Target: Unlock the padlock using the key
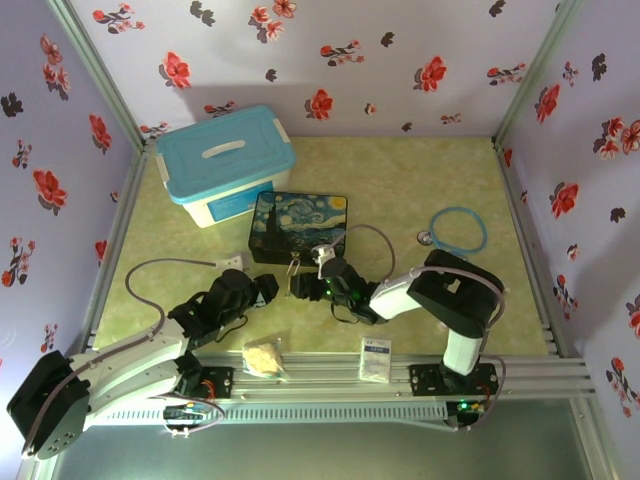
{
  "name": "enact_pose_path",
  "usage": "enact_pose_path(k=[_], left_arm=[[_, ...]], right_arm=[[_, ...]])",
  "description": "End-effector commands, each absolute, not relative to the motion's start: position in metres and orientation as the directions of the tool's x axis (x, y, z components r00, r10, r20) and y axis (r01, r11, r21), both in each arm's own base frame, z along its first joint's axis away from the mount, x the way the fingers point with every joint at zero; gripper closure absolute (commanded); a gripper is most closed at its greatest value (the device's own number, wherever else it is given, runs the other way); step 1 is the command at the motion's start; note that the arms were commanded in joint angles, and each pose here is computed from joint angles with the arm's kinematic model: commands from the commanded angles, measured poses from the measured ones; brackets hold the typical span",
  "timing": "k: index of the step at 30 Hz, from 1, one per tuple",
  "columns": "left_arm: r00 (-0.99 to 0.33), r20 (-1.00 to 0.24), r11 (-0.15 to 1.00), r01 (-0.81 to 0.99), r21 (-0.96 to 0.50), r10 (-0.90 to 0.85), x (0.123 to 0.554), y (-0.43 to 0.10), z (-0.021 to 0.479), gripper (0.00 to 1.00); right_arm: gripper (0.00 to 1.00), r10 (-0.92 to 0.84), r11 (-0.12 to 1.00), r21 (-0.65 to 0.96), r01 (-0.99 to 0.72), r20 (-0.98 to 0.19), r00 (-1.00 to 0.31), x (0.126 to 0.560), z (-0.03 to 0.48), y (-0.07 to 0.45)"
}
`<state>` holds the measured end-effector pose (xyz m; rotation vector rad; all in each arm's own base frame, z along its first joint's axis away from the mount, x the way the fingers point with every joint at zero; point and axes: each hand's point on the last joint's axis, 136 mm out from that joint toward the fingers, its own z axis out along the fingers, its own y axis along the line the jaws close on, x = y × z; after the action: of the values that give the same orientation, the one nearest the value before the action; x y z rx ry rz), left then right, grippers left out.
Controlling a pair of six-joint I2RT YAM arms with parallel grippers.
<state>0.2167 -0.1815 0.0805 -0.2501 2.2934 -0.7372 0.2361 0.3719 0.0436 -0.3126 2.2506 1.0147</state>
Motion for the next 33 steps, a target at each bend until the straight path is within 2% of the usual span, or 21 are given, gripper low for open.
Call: enact_pose_path(k=[1,6,11,16,21,29,33], left_arm=[[-0.731,-0.563,0.812,0.023,-0.584,-0.385,0.218,-0.181,0.079,0.46],[-0.736,-0.561,0.818,0.019,-0.575,-0.378,0.218,-0.181,0.074,0.46],[-0.736,-0.559,0.816,0.015,-0.578,-0.382,0.218,-0.182,0.073,0.46],[-0.733,-0.559,0.814,0.012,-0.581,-0.389,0.218,-0.181,0.072,0.46],[-0.734,-0.559,0.815,0.012,-0.58,-0.386,0.218,-0.181,0.072,0.46],[-0.721,-0.58,0.82,0.028,-0.571,-0.379,0.221,-0.181,0.081,0.46],[-0.699,-0.62,0.836,0.058,-0.546,-0.356,0.229,-0.184,0.099,0.45]], right_arm=[[0.43,0.012,0.678,0.559,-0.478,-0.658,-0.753,0.238,0.042,0.379],[0.45,-0.063,0.708,0.502,-0.497,-0.656,-0.752,0.237,0.03,0.38],[0.47,-0.201,0.763,0.359,-0.538,-0.66,-0.724,0.225,0.015,0.378],[0.5,-0.219,0.792,0.333,-0.512,-0.628,-0.747,0.223,-0.002,0.375],[0.55,-0.159,0.787,0.388,-0.479,-0.623,-0.766,0.224,0.0,0.376],[0.7,-0.074,0.762,0.484,-0.43,-0.595,-0.8,0.217,-0.004,0.373],[0.72,0.01,0.72,0.568,-0.399,-0.583,-0.813,0.22,0.001,0.368]])
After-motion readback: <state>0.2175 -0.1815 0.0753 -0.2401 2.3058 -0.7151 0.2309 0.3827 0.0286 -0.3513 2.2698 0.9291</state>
